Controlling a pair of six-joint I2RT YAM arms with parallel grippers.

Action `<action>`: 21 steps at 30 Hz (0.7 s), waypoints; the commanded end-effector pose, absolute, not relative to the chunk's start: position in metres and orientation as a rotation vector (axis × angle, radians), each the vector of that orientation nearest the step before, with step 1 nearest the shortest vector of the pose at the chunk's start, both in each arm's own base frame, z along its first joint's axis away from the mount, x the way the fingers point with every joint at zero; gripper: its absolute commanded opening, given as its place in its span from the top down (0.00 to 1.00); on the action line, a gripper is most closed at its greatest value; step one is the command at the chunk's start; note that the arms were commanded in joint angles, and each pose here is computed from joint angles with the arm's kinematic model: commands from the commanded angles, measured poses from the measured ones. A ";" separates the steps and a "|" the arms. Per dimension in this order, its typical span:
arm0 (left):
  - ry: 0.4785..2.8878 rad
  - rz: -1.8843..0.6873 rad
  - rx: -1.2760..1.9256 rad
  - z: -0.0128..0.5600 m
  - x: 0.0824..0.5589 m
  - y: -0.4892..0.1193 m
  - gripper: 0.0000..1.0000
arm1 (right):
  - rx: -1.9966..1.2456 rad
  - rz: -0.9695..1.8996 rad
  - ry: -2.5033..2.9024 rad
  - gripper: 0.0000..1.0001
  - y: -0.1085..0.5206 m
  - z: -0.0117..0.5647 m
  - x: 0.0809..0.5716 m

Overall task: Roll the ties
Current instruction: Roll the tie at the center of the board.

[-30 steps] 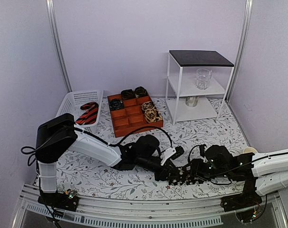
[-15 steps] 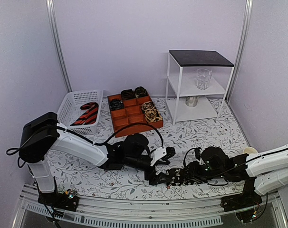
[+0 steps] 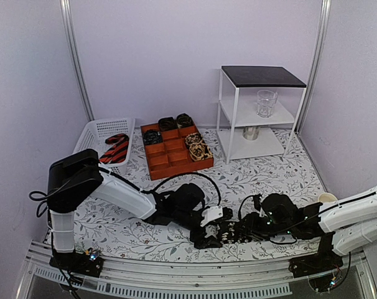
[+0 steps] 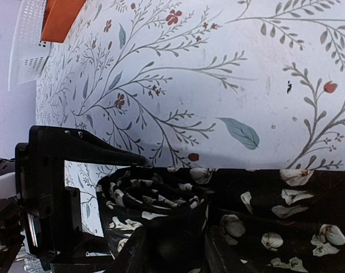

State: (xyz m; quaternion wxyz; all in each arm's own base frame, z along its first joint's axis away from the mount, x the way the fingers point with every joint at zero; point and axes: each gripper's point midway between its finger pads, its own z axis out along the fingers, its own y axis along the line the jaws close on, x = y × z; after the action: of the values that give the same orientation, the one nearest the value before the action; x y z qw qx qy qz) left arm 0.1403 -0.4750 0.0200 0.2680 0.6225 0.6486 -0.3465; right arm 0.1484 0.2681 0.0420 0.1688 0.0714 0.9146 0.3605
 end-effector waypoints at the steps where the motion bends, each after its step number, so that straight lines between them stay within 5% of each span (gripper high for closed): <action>1: 1.750 -0.916 1.713 0.012 0.143 -0.476 0.13 | 0.207 0.965 2.659 0.67 0.257 0.024 0.140; 5: 1.725 -0.921 1.726 0.014 0.143 -0.476 0.21 | 0.211 0.962 2.663 0.67 0.257 0.023 0.139; 9: 1.700 -0.951 1.758 0.015 0.137 -0.476 0.61 | 0.204 0.982 2.654 0.67 0.259 0.024 0.139; 21: 1.782 -0.798 1.609 0.012 0.175 -0.453 0.66 | 0.149 0.992 2.587 0.67 0.278 0.039 0.164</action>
State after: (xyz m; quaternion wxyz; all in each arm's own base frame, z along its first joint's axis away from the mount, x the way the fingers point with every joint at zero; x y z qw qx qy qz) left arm 0.1486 -0.4717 0.0174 0.2849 0.6333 0.6365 -0.3356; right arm 0.1537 0.2715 0.0391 0.1748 0.0689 0.9129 0.3623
